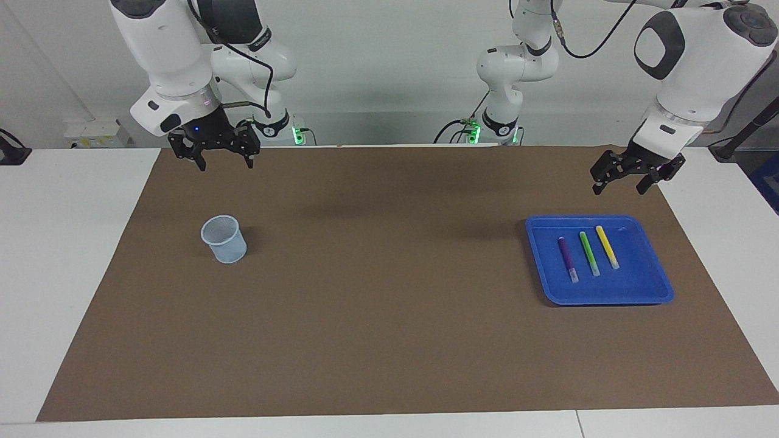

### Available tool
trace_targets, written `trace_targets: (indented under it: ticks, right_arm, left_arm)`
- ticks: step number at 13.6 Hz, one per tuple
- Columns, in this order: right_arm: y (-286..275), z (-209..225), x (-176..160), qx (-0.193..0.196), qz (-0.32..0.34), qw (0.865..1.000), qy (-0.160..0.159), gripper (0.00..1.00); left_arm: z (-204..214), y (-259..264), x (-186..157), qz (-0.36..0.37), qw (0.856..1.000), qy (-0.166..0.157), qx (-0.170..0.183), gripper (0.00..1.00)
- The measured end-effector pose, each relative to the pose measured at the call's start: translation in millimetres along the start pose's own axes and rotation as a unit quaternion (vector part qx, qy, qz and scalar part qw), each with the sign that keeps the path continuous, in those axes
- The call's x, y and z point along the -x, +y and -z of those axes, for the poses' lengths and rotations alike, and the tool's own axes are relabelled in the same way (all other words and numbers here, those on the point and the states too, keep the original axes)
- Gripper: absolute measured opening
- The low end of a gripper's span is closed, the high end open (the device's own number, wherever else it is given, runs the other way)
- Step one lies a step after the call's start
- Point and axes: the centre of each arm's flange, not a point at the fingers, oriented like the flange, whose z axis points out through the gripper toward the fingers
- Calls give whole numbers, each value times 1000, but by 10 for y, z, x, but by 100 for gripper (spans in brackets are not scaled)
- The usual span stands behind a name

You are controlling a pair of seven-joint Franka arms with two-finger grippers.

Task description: Transfer and insert pens with both arms

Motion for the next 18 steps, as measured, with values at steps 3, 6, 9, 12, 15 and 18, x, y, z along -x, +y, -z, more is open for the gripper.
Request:
trace_targets:
  ticks: [3, 6, 9, 12, 15, 18]
  right_arm:
    - [0, 0, 0, 0, 0, 1000, 0, 100]
    - [0, 0, 0, 0, 0, 1000, 0, 100]
    - [0, 0, 0, 0, 0, 1000, 0, 100]
    - [0, 0, 0, 0, 0, 1000, 0, 100]
    - [0, 0, 0, 0, 0, 1000, 0, 100]
    - [0, 0, 0, 0, 0, 1000, 0, 100]
  left_arm:
    - [-15, -1, -5, 4, 1000, 1, 0, 100]
    - [-143, -1, 3, 4, 1000, 8, -1, 100]
    - [-362, -64, 77, 10, 1000, 26, -2, 100]
    - [-619, -168, 247, 20, 999, 39, -3, 100]
    - [-886, -260, 411, 30, 999, 24, -2, 100]
    - [-1071, -364, 466, 40, 999, 16, -2, 100]
